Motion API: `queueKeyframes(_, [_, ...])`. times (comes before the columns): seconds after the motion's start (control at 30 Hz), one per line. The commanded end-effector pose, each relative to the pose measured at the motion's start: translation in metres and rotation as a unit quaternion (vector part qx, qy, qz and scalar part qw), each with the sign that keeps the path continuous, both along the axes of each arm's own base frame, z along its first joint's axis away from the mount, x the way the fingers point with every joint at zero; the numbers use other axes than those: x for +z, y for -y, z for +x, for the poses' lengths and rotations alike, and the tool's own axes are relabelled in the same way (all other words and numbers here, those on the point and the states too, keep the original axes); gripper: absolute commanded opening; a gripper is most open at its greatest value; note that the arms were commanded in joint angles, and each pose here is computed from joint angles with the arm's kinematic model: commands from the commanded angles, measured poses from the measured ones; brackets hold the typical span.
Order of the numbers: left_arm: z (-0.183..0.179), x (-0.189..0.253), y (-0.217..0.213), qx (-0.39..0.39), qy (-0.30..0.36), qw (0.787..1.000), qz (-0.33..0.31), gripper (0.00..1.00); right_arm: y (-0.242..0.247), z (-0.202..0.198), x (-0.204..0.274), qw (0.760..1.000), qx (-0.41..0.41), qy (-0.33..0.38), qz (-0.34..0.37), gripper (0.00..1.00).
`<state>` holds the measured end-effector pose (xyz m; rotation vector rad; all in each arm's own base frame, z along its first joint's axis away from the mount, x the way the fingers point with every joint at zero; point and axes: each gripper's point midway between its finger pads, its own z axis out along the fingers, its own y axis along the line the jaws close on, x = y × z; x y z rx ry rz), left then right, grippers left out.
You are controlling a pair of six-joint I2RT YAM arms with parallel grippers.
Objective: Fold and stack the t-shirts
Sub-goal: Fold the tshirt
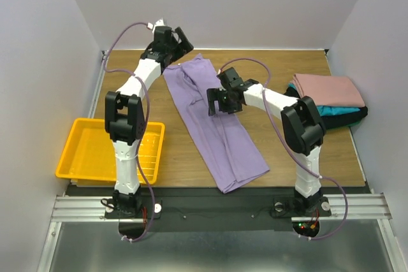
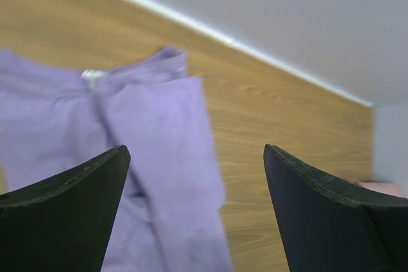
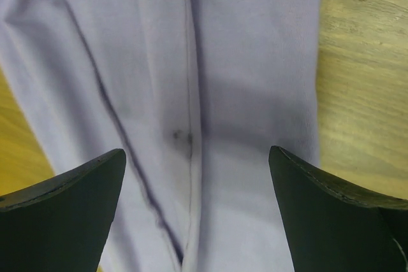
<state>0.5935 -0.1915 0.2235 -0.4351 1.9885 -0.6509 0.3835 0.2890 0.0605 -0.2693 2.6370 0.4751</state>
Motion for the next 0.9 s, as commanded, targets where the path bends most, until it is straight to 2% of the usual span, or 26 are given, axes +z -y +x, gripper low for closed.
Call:
queueKeyframes(0.0, [-0.013, -0.097, -0.021, 0.017, -0.124, 0.990, 0.059, 0.99, -0.002, 0.015, 0.001, 1.000, 0.019, 0.022, -0.013, 1.00])
queueKeyframes(0.23, [0.003, -0.142, -0.022, 0.006, -0.153, 0.986, 0.059, 0.98, 0.009, -0.004, -0.024, 0.999, 0.021, -0.010, -0.030, 1.00])
queueKeyframes(0.5, [0.016, -0.197, 0.013, -0.046, -0.188, 0.981, 0.013, 0.98, 0.018, -0.046, -0.048, 0.997, 0.021, -0.078, -0.019, 1.00])
queueKeyframes(0.73, [0.043, -0.186, 0.052, -0.083, -0.151, 0.984, -0.034, 0.99, 0.010, -0.067, -0.053, 0.992, 0.007, -0.124, 0.018, 1.00])
queueKeyframes(0.87, [0.066, -0.170, 0.065, -0.064, -0.112, 0.987, -0.099, 0.99, -0.001, -0.074, -0.045, 0.989, 0.012, -0.136, 0.057, 1.00])
